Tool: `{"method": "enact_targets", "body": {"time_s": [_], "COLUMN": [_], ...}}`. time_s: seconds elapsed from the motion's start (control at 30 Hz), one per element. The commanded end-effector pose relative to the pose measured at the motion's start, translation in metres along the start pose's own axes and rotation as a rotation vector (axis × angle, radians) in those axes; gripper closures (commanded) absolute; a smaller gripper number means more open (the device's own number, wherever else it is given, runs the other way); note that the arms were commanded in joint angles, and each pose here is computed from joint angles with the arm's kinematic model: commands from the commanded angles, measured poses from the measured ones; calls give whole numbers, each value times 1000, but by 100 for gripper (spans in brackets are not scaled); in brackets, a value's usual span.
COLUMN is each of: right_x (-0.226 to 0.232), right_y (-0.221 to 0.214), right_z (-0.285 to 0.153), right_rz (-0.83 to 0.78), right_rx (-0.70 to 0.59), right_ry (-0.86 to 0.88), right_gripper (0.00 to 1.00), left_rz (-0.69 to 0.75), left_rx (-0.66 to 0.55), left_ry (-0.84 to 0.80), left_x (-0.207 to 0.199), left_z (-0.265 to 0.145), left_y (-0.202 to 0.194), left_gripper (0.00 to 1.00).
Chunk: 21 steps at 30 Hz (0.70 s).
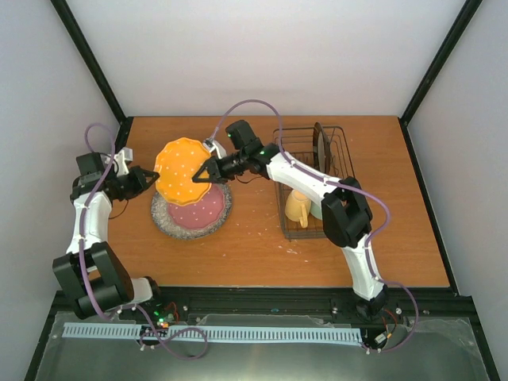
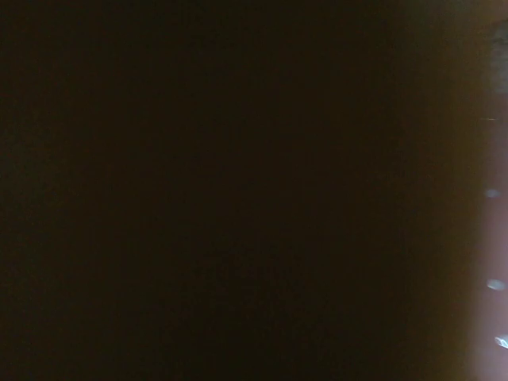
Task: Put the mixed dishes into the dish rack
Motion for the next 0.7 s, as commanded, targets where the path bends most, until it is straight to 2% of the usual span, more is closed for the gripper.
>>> {"method": "enact_targets", "body": {"time_s": [0.0,0.1,0.17,0.2,0.23,0.3,0.33,0.37,0.47,0.67], "right_x": [26,31,34,37,37,42,41,46,47,54], "right_y": [13,18,21,23,24,27,30,32,39,54], "right_z": [9,2,-4,-8,-13,-23,-29,-36,-59,-130], "right_rz": [-57,-80,-98,-111,-117,-135,-142,-152,-165,-210], "right_rx": [-35,-71,-89,-98,-107,-132,-152,-164,-216,-377], "right_ry": [101,83,47,28,-1,-55,-97,-116,-250,-612], "right_gripper": [97,97,97,97,97,97,97,97,97,97], "left_rz": [70,68,64,64,63,69,70,72,98,191], "left_rx": [-34,-34,-39,-43,-50,-68,-80,-95,-171,-508], "left_ry": [-132,-122,-103,-93,-79,-54,-36,-16,51,186], "left_x": [-37,-35,-32,-30,-29,-27,-26,-25,-27,-47], "left_z": [-13,-11,-11,-11,-11,-13,-14,-16,-27,-81], "left_y": [11,11,12,13,13,16,18,20,29,46], "left_gripper": [99,97,88,80,67,33,5,1,0,0]}}
Point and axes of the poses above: each gripper's point midway between its finger pads, its own z axis out along the fingers, its own x axis along the line the jaws close on, y = z × x, the point moved 3 cm from there along -z, back along the fingers, and after that the axes turned 10 degrees about -z, right-handed, at the moved point
